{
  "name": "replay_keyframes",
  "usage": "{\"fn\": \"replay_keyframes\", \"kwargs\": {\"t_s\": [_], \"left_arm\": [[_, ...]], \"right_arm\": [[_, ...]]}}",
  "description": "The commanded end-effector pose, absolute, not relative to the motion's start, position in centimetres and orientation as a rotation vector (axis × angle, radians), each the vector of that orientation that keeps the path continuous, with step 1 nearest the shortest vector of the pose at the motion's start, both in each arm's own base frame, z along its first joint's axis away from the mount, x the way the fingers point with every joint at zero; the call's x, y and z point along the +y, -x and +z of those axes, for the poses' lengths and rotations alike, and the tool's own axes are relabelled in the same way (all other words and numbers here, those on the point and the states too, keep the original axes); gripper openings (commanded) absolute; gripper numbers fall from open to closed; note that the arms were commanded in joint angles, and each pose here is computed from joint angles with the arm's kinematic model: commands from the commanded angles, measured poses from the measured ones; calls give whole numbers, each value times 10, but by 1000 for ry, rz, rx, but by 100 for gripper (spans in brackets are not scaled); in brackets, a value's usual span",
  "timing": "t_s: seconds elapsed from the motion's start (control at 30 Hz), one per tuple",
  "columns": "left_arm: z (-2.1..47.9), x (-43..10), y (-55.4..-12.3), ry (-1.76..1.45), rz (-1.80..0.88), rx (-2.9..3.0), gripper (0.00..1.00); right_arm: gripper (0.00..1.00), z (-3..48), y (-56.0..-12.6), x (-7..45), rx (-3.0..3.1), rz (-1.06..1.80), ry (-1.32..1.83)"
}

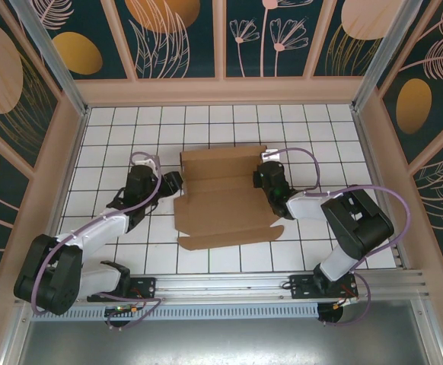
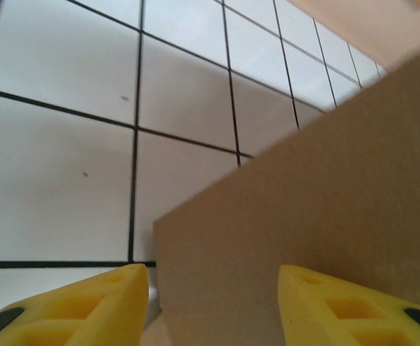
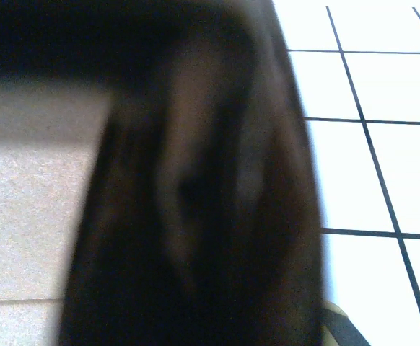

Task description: Fold the paper box

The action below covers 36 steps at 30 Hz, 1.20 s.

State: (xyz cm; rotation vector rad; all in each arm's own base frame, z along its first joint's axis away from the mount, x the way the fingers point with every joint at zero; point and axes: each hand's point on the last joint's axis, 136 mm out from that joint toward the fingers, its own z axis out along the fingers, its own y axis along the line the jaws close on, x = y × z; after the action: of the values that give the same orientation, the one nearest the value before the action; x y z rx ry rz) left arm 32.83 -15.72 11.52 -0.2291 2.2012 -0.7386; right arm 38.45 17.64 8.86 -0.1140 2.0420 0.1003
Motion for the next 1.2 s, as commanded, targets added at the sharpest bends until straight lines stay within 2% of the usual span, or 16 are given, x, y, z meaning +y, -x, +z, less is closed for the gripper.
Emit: {"fn": "replay_keyframes", "kwargs": {"t_s": [0.0, 0.27, 0.4, 0.47, 0.87, 1.17], "left_arm": [[126, -168, -326, 128, -739, 2199, 51], [135, -170, -340, 50, -658, 2195, 55], [140, -180, -346, -49, -632, 2190, 63], [141, -186, -347, -107, -619, 2194, 64], [150, -211, -340, -371, -656, 2180, 65], [149, -217, -328, -508, -678, 2147, 60]], "right_arm": [[0, 51, -370, 166, 2173, 27, 137], [0, 51, -369, 172, 2176, 67, 164], [0, 53, -367, 173, 2171, 70, 177], [0, 53, -367, 174, 2173, 73, 185], [0, 57, -368, 177, 2167, 86, 199], [0, 58, -370, 174, 2166, 89, 190]]}}
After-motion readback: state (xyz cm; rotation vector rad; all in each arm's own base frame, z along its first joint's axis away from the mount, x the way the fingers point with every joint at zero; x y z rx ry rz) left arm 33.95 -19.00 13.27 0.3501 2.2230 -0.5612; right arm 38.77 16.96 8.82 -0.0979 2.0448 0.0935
